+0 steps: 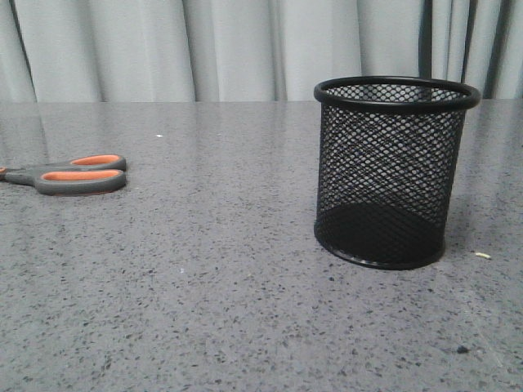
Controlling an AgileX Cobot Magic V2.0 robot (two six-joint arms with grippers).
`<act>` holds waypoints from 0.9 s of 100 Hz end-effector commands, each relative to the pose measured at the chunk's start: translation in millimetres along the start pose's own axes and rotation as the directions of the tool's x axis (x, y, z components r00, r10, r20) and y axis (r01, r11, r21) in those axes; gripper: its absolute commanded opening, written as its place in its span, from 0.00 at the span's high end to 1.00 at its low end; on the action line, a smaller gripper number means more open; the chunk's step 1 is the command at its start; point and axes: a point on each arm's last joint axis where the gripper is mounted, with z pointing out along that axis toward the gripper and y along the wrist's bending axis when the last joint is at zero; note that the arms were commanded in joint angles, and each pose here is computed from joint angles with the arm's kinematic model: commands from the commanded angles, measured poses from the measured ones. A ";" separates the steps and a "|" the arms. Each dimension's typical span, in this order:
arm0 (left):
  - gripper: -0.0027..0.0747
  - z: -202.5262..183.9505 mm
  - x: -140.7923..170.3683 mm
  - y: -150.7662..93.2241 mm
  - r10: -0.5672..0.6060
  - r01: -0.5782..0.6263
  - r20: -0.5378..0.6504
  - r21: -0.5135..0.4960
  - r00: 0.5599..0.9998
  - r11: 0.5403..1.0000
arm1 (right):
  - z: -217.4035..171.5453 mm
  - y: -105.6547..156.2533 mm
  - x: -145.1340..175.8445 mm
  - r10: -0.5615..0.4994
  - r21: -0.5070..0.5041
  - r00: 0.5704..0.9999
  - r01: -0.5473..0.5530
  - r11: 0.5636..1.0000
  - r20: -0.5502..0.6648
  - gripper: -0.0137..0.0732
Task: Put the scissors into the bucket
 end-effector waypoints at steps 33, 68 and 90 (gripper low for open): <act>0.99 -0.2 5.1 0.8 0.042 -0.042 0.061 0.001 0.997 0.999 | -1.7 -1.2 -6.7 -0.012 0.019 0.995 0.010 1.000 0.094 0.92; 0.99 -0.2 5.1 0.8 0.042 -0.042 0.061 0.001 0.997 0.999 | -2.5 -1.9 -13.4 -0.013 0.028 0.986 0.009 1.000 0.167 0.92; 0.99 -0.2 5.1 0.8 0.042 -0.042 0.061 0.001 0.997 0.999 | -2.6 -1.9 -13.5 -0.013 0.028 0.986 0.009 1.000 0.169 0.92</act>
